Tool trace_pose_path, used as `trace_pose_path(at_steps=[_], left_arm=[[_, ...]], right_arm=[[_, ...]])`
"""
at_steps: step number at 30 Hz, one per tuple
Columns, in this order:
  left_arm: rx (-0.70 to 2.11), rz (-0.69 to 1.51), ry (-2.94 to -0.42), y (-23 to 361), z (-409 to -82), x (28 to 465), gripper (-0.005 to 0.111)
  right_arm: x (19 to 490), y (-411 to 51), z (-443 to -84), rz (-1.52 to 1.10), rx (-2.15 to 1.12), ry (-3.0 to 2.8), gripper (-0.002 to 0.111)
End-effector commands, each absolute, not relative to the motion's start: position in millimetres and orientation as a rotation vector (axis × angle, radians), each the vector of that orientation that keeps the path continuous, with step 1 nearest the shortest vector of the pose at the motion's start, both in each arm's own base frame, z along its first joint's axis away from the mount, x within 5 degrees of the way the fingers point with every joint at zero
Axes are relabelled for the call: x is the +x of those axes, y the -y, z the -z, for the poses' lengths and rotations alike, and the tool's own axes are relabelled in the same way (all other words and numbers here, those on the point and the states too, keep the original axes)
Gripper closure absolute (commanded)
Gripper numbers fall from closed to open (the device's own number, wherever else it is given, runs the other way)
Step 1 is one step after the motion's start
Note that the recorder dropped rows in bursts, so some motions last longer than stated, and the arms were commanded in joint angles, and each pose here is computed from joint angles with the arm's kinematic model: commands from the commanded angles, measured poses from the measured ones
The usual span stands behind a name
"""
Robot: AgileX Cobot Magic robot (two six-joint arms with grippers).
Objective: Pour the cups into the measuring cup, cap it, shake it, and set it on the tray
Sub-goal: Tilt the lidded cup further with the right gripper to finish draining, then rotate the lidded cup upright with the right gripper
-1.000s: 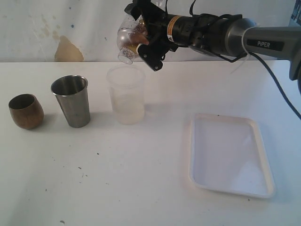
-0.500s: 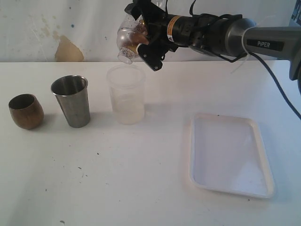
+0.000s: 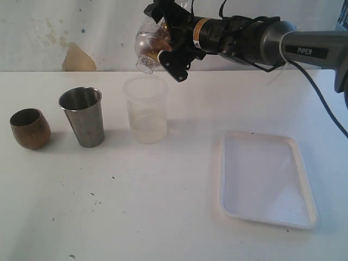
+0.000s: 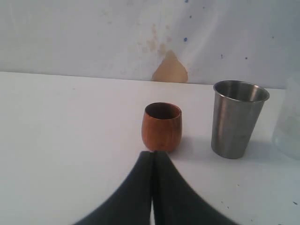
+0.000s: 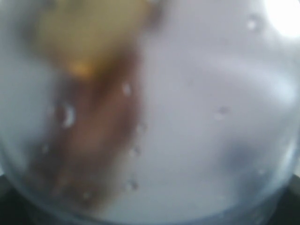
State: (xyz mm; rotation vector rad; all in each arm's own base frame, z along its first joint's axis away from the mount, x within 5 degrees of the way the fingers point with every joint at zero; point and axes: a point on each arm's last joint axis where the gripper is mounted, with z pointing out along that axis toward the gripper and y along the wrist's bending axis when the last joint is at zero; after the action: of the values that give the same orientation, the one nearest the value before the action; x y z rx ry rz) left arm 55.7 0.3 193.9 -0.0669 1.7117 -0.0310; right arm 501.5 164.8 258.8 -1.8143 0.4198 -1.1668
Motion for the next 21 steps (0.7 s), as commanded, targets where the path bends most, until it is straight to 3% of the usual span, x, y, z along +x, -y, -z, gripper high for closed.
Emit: trace_pose_path(at_steps=[1, 21], left_arm=[[-0.072, 0.036, -1.708, -0.3, -192.7, 55.6, 0.107], [-0.072, 0.036, -1.708, -0.3, -192.7, 55.6, 0.107]], right_arm=[[500.0, -164.3, -273.6, 1.174, -1.763, -0.404, 0.108], [500.1, -164.1, -273.5, 1.069, -1.703, -0.53, 0.108]])
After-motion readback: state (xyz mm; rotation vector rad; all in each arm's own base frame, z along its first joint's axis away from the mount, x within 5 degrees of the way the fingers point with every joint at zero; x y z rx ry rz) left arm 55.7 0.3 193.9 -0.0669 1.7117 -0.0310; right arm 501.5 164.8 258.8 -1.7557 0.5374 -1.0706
